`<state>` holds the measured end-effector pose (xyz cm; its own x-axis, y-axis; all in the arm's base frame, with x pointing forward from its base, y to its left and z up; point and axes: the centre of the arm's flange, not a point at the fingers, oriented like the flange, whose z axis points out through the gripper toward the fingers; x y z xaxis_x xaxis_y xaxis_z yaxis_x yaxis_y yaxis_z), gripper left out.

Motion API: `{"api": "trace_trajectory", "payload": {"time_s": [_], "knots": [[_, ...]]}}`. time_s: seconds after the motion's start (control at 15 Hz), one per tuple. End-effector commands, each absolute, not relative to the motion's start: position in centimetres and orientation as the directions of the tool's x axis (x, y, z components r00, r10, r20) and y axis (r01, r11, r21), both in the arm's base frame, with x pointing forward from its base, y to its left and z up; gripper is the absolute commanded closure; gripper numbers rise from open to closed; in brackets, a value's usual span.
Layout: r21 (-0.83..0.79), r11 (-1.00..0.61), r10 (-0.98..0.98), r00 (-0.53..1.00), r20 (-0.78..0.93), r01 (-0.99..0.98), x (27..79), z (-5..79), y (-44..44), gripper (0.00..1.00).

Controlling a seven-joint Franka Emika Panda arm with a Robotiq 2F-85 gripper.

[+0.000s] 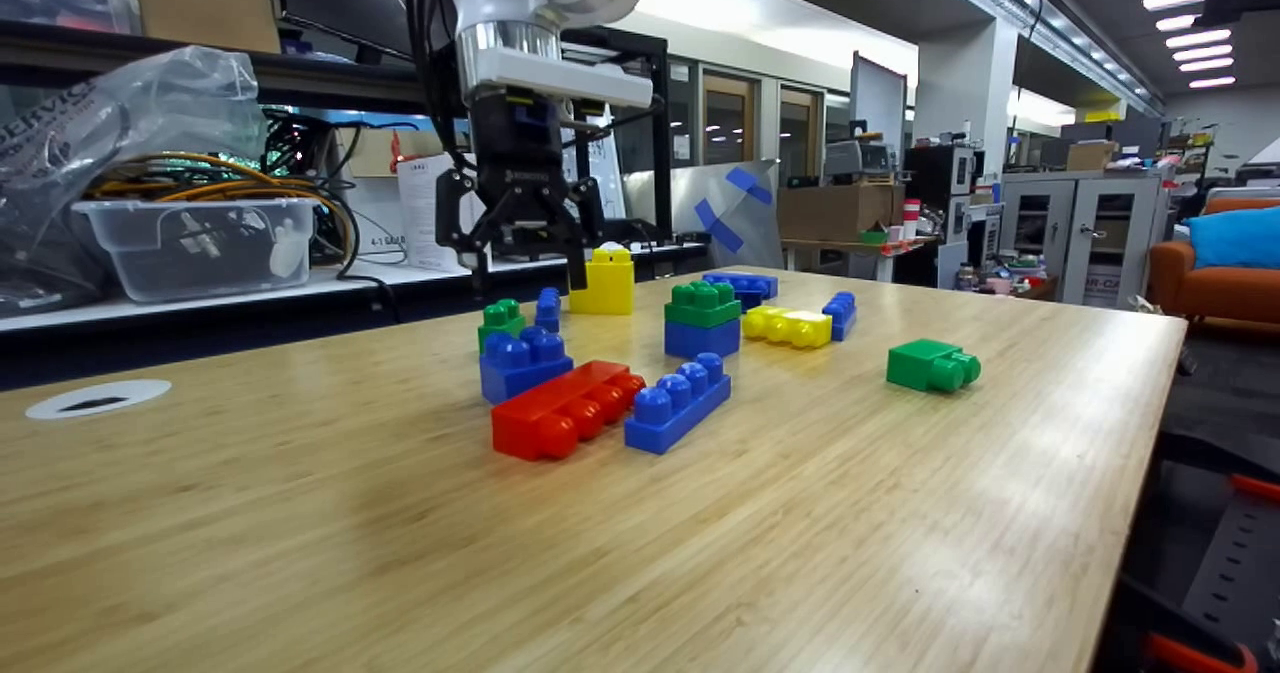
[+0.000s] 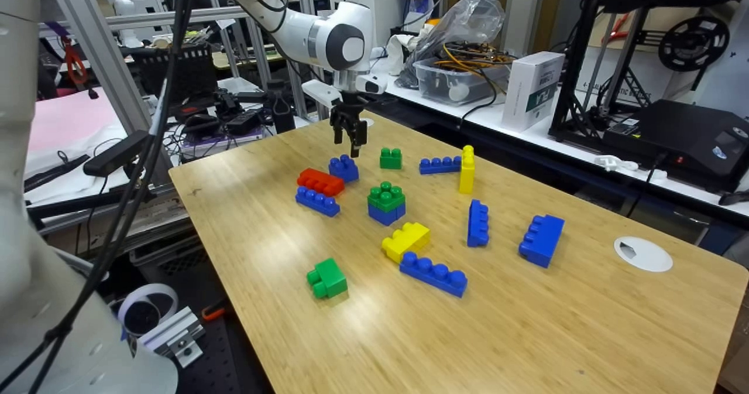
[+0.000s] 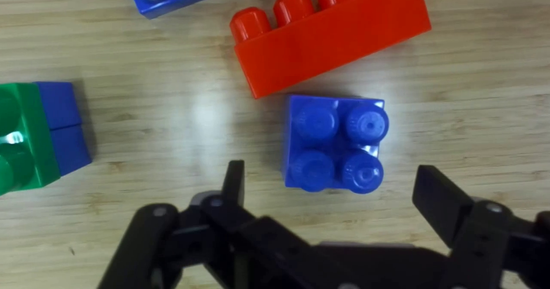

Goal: Pick a blue block and put it on the stack of blocks

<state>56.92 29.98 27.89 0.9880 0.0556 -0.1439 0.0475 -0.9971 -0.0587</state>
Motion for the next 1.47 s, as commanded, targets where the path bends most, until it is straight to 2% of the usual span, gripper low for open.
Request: {"api": "trace_trajectory", "payload": {"time_s": [0.0,0.87,1.4], "knots": [[-0.075,-0.997,0.016,0.986,-0.165,0.003,57.7,27.1,30.4,0.00],[-0.090,-0.996,0.011,0.977,-0.212,-0.008,56.9,24.1,31.2,0.00],[-0.062,-0.998,0.040,0.986,-0.162,0.031,56.3,23.9,31.9,0.00]]}}
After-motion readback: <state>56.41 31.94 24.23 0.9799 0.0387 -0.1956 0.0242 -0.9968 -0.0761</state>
